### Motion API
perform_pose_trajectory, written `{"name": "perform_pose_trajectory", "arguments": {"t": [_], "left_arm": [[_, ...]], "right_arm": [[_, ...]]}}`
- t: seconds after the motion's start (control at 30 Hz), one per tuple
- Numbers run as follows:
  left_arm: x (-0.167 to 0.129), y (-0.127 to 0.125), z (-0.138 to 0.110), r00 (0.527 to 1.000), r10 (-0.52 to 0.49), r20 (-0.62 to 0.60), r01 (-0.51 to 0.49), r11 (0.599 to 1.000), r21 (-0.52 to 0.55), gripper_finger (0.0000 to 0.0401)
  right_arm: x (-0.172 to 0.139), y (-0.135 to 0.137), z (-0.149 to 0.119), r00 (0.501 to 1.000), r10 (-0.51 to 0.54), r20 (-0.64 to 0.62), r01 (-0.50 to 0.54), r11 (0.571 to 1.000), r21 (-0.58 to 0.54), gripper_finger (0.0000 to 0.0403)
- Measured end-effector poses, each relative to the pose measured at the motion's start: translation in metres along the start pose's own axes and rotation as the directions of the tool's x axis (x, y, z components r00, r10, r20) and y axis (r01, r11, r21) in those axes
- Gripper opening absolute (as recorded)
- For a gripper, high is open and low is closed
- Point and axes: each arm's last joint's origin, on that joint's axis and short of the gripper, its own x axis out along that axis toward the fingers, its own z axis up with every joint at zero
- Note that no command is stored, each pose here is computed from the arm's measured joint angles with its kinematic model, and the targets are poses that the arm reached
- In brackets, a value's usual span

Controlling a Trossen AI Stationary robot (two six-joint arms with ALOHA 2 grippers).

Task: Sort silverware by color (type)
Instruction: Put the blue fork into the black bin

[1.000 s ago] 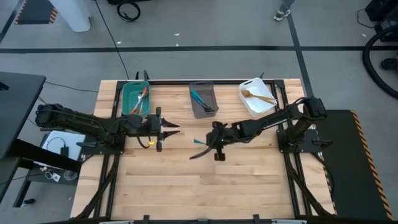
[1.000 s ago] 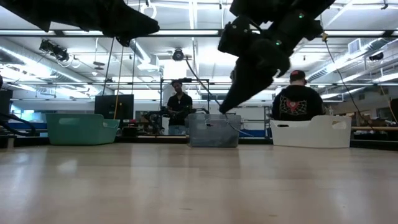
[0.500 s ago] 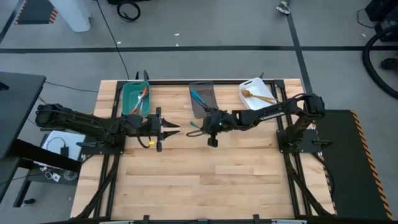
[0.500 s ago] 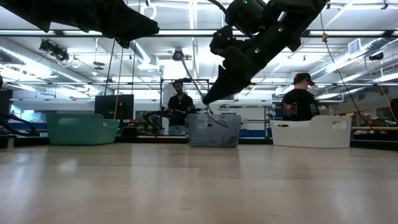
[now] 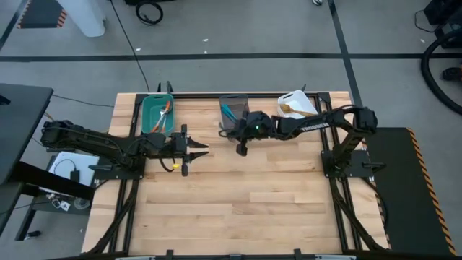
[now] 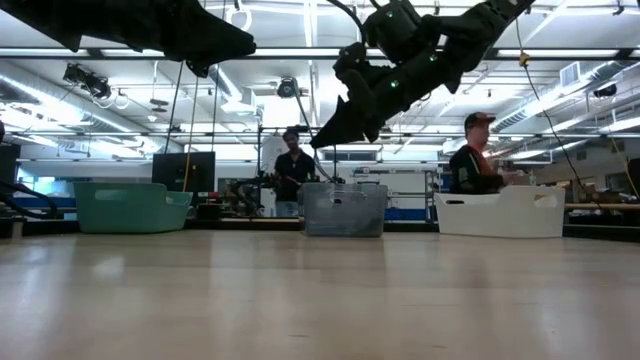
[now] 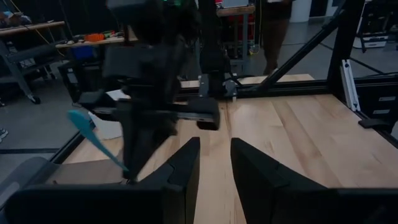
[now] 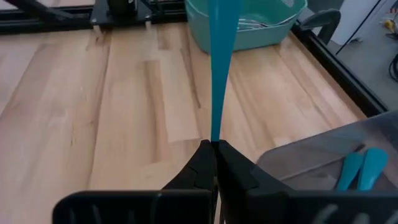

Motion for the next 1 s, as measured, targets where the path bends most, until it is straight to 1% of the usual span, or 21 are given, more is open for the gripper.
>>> {"name": "perform_pose_trajectory", "arguments": {"t": [0.23,0.33,0.53,0.73,0.87,1.0], "left_arm": [[0.000,0.000,0.000,1.000,0.000,0.000,0.000,1.000,0.000,0.0098],[0.000,0.000,0.000,1.000,0.000,0.000,0.000,1.000,0.000,0.0098],[0.000,0.000,0.000,1.000,0.000,0.000,0.000,1.000,0.000,0.0098],[0.000,0.000,0.000,1.000,0.000,0.000,0.000,1.000,-0.001,0.0098],[0.000,0.000,0.000,1.000,0.000,0.000,0.000,1.000,-0.001,0.0098],[0.000,0.000,0.000,1.000,0.000,0.000,0.000,1.000,-0.001,0.0098]], "right_arm": [[-0.002,-0.019,0.027,0.999,0.011,0.032,-0.011,1.000,0.010,0.0011],[-0.005,-0.026,0.039,0.999,-0.004,0.035,0.004,1.000,-0.005,0.0011],[-0.009,-0.046,0.053,0.998,-0.051,0.041,0.052,0.999,-0.005,0.0011],[-0.012,-0.068,0.051,0.994,-0.102,0.040,0.102,0.995,0.004,0.0011],[-0.014,-0.080,0.049,0.993,-0.117,0.036,0.116,0.993,0.020,0.0010],[-0.015,-0.091,0.045,0.990,-0.142,0.012,0.142,0.990,0.011,0.0010]]}}
